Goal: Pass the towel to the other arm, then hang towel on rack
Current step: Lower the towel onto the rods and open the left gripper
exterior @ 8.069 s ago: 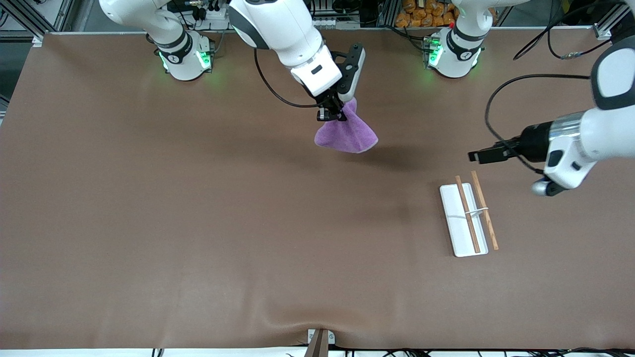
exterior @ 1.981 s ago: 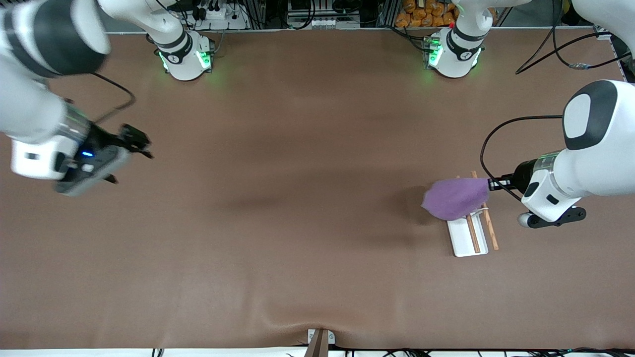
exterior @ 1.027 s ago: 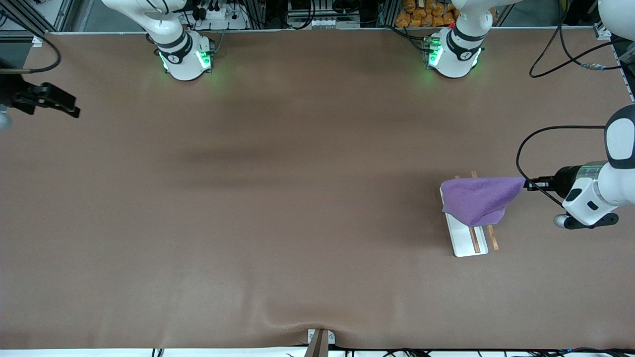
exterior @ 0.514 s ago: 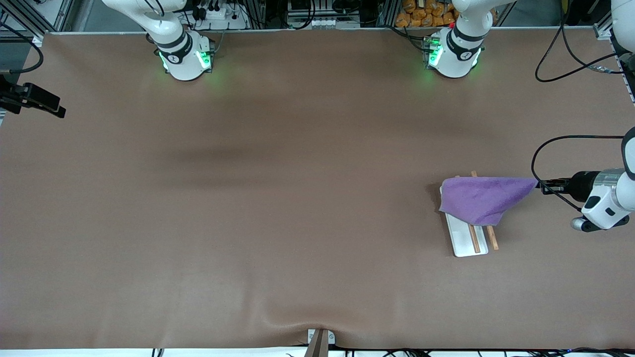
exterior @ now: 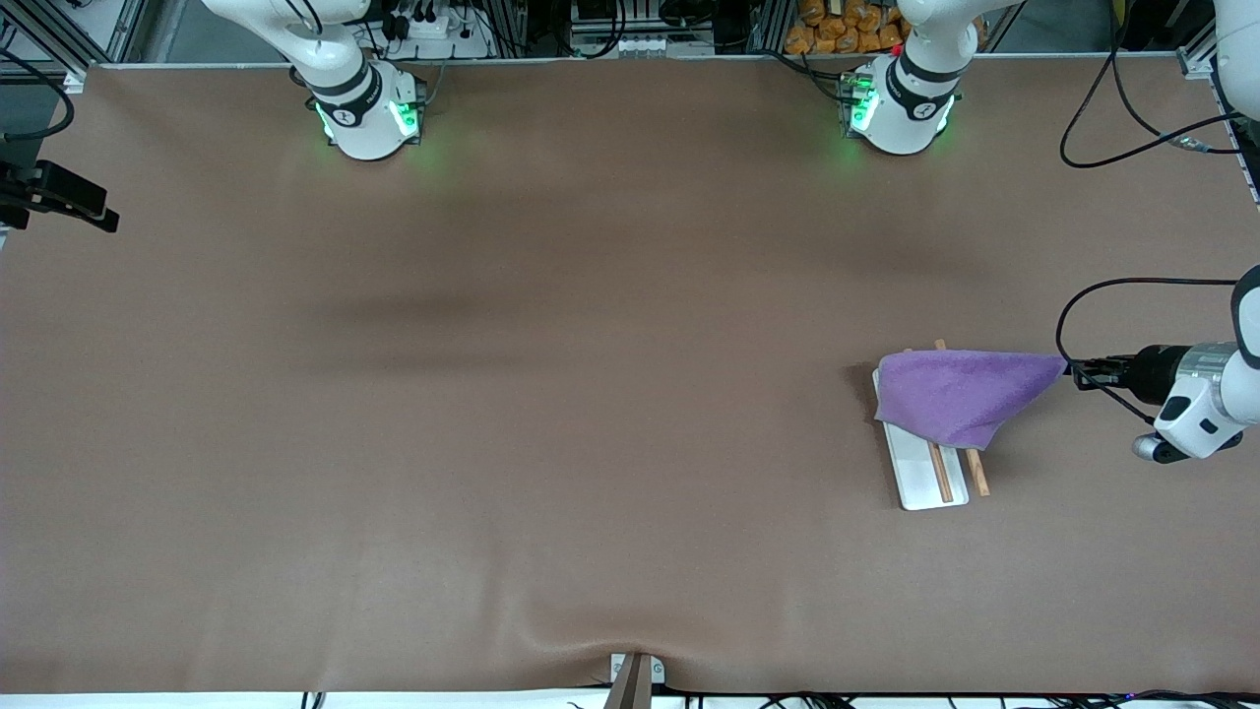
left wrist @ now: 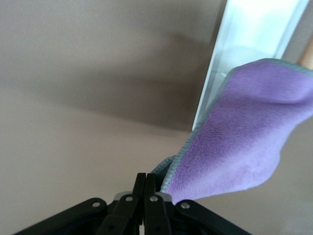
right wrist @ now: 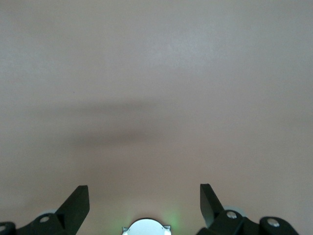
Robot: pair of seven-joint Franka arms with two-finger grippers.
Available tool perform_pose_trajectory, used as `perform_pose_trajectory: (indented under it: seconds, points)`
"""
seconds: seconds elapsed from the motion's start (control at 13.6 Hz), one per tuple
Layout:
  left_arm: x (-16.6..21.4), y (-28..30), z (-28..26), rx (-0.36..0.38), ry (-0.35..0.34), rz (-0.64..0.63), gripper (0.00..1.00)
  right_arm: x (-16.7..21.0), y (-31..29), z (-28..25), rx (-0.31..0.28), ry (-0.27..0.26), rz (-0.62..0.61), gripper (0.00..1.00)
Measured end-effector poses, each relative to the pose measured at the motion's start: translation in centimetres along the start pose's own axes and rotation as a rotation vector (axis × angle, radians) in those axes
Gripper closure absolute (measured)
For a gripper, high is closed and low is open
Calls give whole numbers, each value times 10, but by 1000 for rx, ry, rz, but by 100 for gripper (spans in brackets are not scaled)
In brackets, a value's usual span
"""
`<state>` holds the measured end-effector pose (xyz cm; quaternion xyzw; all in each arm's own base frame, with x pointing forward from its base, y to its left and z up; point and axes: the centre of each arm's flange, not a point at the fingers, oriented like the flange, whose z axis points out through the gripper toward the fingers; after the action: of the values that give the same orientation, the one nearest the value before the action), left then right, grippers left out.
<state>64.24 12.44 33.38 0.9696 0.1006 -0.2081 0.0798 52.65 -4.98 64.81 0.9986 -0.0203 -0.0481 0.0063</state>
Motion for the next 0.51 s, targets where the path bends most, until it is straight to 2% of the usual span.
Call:
perform_pose_trajectory:
  seconds: [0.22,0.29,0.51]
  points:
    - [5,-6,10,-6,-14,-8,99,2,0,-2,-1,20,-1,0]
    - [6,-7,11,-6,-14,-8,94,3,-1,-2,-1,25,-4,0]
    - [6,-7,12,-7,-17,-8,62,5,-4,-4,-2,46,-11,0]
